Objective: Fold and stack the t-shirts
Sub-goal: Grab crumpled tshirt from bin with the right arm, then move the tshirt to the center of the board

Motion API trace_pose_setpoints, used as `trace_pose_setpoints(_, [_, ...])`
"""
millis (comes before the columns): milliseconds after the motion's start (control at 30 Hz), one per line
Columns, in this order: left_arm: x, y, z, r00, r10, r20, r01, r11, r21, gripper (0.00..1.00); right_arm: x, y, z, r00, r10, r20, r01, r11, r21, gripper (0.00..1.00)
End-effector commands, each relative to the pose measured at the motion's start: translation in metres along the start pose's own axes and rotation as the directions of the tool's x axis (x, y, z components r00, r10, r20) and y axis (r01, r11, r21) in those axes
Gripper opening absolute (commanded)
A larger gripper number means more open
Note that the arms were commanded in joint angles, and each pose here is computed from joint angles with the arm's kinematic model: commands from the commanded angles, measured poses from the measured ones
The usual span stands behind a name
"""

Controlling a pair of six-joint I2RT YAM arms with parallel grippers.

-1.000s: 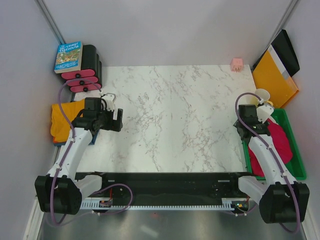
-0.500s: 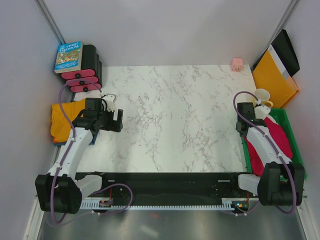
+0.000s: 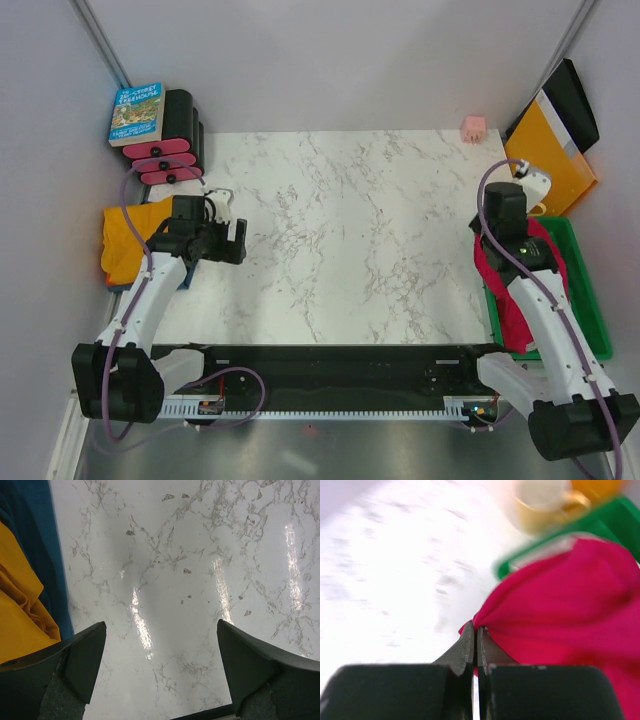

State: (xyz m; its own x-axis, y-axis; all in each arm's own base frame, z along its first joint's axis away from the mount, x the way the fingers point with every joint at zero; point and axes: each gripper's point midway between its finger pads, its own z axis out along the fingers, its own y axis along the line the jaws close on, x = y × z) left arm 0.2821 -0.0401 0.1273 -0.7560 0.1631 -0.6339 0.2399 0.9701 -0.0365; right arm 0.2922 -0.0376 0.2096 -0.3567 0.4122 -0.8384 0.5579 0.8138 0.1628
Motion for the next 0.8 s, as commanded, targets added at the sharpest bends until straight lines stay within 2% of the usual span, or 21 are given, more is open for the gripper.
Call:
trace_pose_setpoints(0, [-0.033,-0.002,-0.016,0.993,0.035,0.112,-0.037,0.999,0.013,0.98,-0.079,0.092,-0.063,0.988,0.035,0.153,0.015,0.948,-0.318,0.0])
trace_pose_setpoints(33, [-0.037,-0.003,-0.019,0.992,0.037,0.123,-0.039,0.999,0.015,0.98,-0.099,0.105,-0.081,0.981,0.054,0.188,0.017,0.933,-0.36,0.0])
trace_pose_setpoints(133, [-0.049,-0.004,-0.028,0.986,0.038,0.161,-0.041,0.999,0.017,0.98,-0.103,0.159,-0.123,0.981,0.028,0.192,0.072,0.866,-0.494,0.0])
trace_pose_setpoints(167, [-0.051,-0.005,-0.03,0.985,0.039,0.167,-0.043,0.999,0.021,0.98,-0.102,0.168,-0.129,0.98,0.015,0.196,0.087,0.862,-0.5,0.0])
trace_pose_setpoints(200, [-0.056,-0.005,-0.033,0.983,0.041,0.181,-0.045,0.999,0.019,0.98,-0.094,0.182,-0.13,0.981,-0.016,0.192,0.113,0.855,-0.506,0.0])
trace_pose_setpoints(233, [-0.058,-0.007,-0.036,0.981,0.043,0.187,-0.049,0.999,0.025,0.98,-0.09,0.202,-0.153,0.979,-0.032,0.203,0.143,0.818,-0.557,0.0])
trace_pose_setpoints(300, [-0.063,-0.008,-0.041,0.978,0.041,0.204,-0.048,0.998,0.028,0.98,-0.072,0.228,-0.157,0.973,-0.089,0.214,0.196,0.807,-0.557,0.0])
trace_pose_setpoints(333, [-0.064,-0.009,-0.043,0.977,0.042,0.208,-0.049,0.998,0.033,0.98,-0.061,0.244,-0.173,0.97,-0.111,0.214,0.22,0.775,-0.592,0.0])
trace_pose_setpoints(500, [-0.064,-0.012,-0.045,0.978,0.023,0.207,-0.034,0.998,0.051,0.98,0.02,0.303,-0.166,0.96,-0.232,0.155,0.277,0.721,-0.635,0.0])
trace_pose_setpoints(667, [-0.057,-0.01,-0.04,0.983,0.016,0.182,-0.024,0.999,0.041,0.98,0.103,0.332,-0.134,0.942,-0.33,0.051,0.282,0.703,-0.653,0.0])
trace_pose_setpoints(767, [-0.051,-0.006,-0.036,0.987,0.022,0.162,-0.026,0.999,0.019,0.98,0.136,0.338,-0.125,0.922,-0.386,0.021,0.306,0.696,-0.65,0.0])
